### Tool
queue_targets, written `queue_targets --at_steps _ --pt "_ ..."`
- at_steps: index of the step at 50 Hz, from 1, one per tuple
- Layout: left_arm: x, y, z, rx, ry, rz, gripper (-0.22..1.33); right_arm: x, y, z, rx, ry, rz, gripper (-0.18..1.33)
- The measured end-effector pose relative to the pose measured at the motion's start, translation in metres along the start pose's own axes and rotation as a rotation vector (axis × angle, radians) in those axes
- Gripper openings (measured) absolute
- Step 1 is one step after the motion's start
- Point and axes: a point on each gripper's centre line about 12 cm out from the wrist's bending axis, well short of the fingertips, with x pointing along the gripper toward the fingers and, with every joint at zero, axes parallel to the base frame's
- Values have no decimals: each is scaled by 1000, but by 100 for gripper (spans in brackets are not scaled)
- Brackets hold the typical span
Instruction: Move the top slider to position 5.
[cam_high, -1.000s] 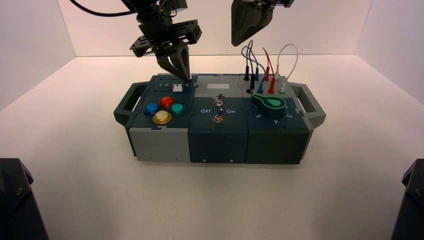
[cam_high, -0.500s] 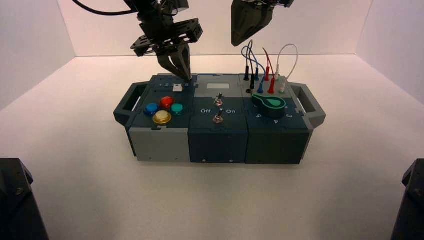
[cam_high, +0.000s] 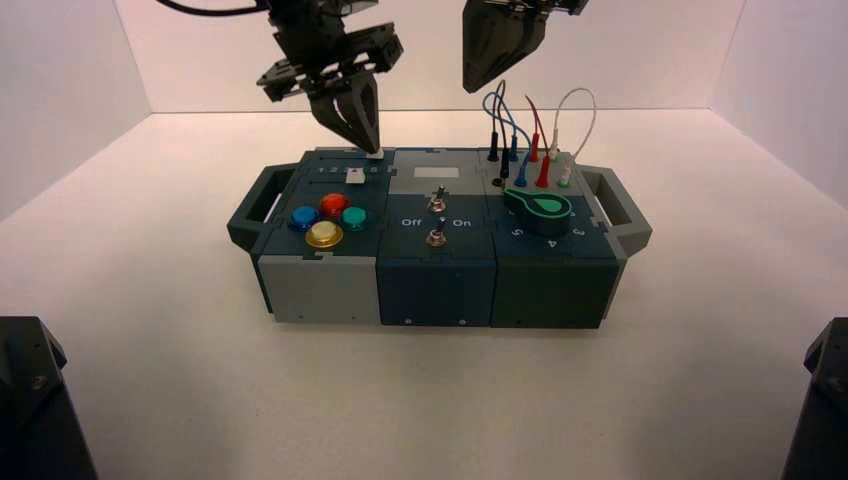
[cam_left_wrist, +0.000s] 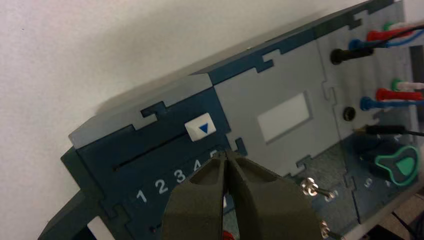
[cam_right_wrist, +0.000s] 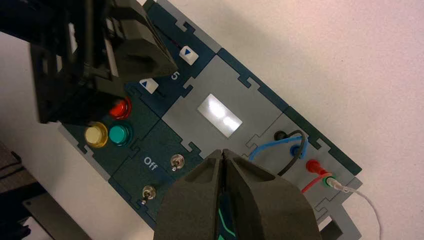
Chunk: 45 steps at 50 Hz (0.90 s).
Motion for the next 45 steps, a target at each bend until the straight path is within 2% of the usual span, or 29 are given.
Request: queue_targets --at_steps 15,23,34,45 --pt "-12 27 5 -54 -28 27 -16 0 0 0 0 0 0 -14" --pt "-10 27 6 -55 -34 30 -16 1 0 0 0 2 0 -14" --pt "4 30 6 -85 -29 30 -16 0 0 1 0 -2 0 -14" --pt "14 26 10 -79 -26 27 -17 0 0 0 0 0 0 -14"
